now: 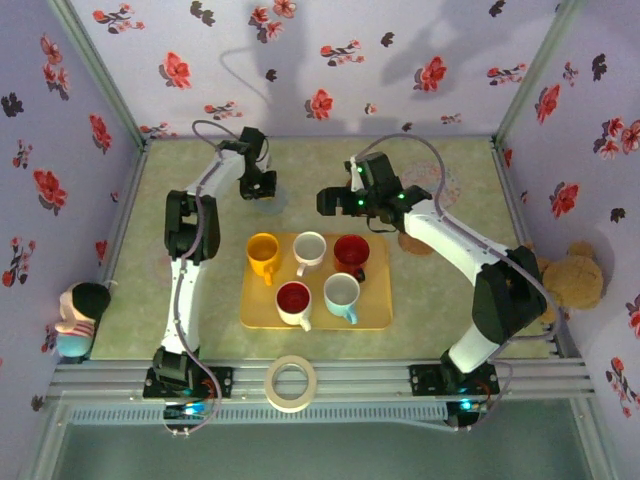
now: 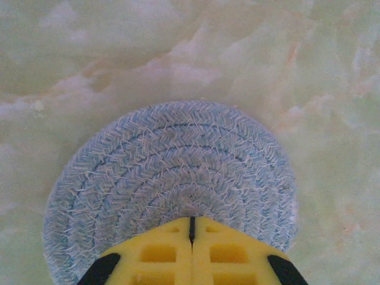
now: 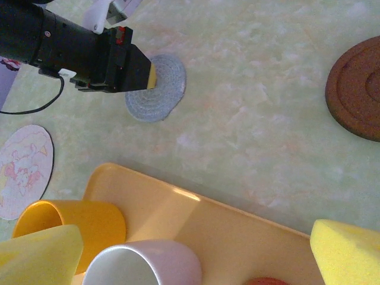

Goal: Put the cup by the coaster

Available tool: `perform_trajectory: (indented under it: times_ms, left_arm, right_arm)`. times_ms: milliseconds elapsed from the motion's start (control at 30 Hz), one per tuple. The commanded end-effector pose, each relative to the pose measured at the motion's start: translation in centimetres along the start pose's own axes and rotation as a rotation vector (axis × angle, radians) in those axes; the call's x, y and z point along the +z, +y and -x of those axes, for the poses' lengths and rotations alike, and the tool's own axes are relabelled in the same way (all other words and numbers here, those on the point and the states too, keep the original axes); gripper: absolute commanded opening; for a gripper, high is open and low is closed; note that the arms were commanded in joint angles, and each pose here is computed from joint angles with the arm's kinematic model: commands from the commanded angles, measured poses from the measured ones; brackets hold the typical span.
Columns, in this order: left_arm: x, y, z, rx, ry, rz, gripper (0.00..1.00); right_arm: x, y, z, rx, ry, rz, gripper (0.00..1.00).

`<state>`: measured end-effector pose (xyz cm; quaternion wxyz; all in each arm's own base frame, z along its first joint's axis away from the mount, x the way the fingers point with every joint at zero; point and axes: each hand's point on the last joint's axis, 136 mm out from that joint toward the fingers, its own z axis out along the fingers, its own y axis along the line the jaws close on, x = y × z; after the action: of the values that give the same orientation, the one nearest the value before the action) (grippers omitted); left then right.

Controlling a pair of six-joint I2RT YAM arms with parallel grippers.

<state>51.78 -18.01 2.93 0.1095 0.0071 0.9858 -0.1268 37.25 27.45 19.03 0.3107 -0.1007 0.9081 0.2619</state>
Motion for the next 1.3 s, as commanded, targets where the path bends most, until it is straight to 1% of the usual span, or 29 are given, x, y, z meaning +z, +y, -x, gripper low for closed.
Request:
perform_trajectory:
  times_ms: [0,200,433,667,867,933,967,1100,1200,1267]
  left_arm:
    - [3.1,0.3,-3.4,-0.026,0.139,0.025,0.07]
    - [1.5,-0.2,-2.8,-0.015,0.125,0.017,0.12]
    - [-1.0,-1.2,-1.1,-0.045,0.063,0.003,0.19]
    - [-5.2,-2.8,0.9,-0.036,-0.022,-0.034,0.26]
    - [-10.5,-4.3,3.0,-0.004,-0.127,-0.064,0.35]
    - [-12.1,-4.4,3.4,-0.001,-0.154,-0.062,0.41]
    - [-12.9,-4.2,3.5,-0.006,-0.168,-0.053,0.42]
    - [-15.7,-3.4,2.9,0.006,-0.190,-0.003,0.50]
    - [-17.8,-2.7,1.9,0.029,-0.203,0.044,0.61]
    - [-19.3,-1.8,1.1,0.032,-0.220,0.091,0.66]
  right_arm:
    - [-1.0,0.0,-0.1,-0.016,-0.005,-0.022,1.00]
    - [-1.4,-0.3,-0.1,-0.023,-0.006,-0.039,1.00]
    - [-1.5,-0.5,0.0,-0.026,-0.011,-0.053,1.00]
    - [-1.8,-0.1,0.1,-0.040,-0.009,-0.039,1.00]
    - [-2.3,-0.1,-0.6,-0.062,0.021,-0.035,1.00]
    - [-2.7,0.1,-0.7,-0.063,0.021,-0.024,1.00]
    - [-2.8,0.3,-0.8,-0.062,0.021,-0.017,0.99]
    - [-3.4,1.1,-1.0,-0.068,0.024,0.011,1.00]
    - [-4.0,1.9,-1.2,-0.092,0.022,0.031,1.00]
    - [-4.4,2.6,-1.3,-0.114,0.018,0.049,1.00]
